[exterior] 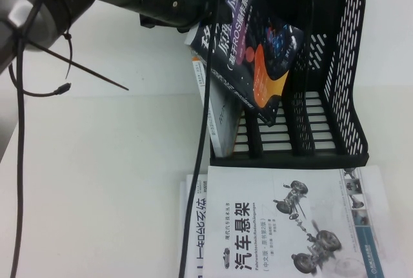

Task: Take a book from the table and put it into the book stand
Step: Place the book on the book shelf

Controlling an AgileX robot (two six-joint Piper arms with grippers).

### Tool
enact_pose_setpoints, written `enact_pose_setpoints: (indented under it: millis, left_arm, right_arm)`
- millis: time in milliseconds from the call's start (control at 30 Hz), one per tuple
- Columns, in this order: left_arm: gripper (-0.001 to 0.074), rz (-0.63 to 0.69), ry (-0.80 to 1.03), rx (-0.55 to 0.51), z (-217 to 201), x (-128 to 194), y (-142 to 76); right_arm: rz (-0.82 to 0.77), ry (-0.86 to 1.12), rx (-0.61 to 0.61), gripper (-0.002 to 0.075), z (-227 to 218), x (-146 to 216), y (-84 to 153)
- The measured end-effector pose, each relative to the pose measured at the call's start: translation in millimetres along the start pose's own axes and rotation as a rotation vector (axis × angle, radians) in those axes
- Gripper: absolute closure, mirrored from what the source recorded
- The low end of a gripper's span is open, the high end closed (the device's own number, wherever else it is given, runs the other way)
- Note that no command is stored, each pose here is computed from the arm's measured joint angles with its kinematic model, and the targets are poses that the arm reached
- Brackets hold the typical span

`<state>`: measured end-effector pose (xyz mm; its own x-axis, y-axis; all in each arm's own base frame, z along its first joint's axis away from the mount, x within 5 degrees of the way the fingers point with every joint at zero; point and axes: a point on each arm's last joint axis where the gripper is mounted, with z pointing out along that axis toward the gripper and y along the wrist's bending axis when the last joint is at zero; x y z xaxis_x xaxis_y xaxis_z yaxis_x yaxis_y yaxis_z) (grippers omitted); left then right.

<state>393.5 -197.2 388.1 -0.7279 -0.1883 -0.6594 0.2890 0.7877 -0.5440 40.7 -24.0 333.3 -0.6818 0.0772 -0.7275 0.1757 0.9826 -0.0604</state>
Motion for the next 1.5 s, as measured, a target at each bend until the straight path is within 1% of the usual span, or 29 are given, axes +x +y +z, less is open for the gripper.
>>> enact_pose_setpoints:
  millis: [133,267,400,533,633,733,900,1000,1100,1333,1500]
  left_arm:
    - [0.0626,-0.001,0.007,-0.011,-4,1,-1]
    - [0.0626,0.024,0.01,-0.019,-19,-1,-7]
    - [0.0626,0.05,-0.025,-0.022,-37,-5,-14]
    - [0.0626,0.048,-0.071,-0.017,-44,-9,-17]
    - [0.0626,0.063,-0.084,-0.025,-43,-9,-20]
    - [0.0626,0.104,-0.097,-0.038,-37,-4,-28]
    - [0.0626,0.149,-0.101,-0.103,-20,8,-37]
    - [0.0626,0.144,-0.108,-0.14,-13,13,-40]
    - [0.0626,0.123,-0.109,-0.155,-10,14,-40]
    - [0.0626,0.098,-0.113,-0.142,-6,14,-41]
    - [0.0626,0.062,-0.117,-0.103,-5,14,-44]
  right_arm:
    - [0.007,0.001,-0.001,0.0729,0,0,0]
    - [0.011,0.003,-0.006,0.0729,0,0,1]
    - [0.013,-0.003,-0.008,0.0729,0,0,1]
    - [0.03,-0.027,-0.021,0.0729,0,-2,2]
    - [0.038,-0.032,-0.024,0.0729,0,-3,2]
    - [0.039,-0.034,-0.027,0.0729,0,-3,2]
    - [0.041,-0.034,-0.027,0.0729,0,-3,2]
    - [0.042,-0.032,-0.03,0.0729,0,-3,3]
    - [0.044,-0.03,-0.034,0.0729,0,-3,3]
    - [0.046,-0.032,-0.036,0.0729,0,-3,3]
    - [0.047,-0.031,-0.039,0.0729,0,-3,3]
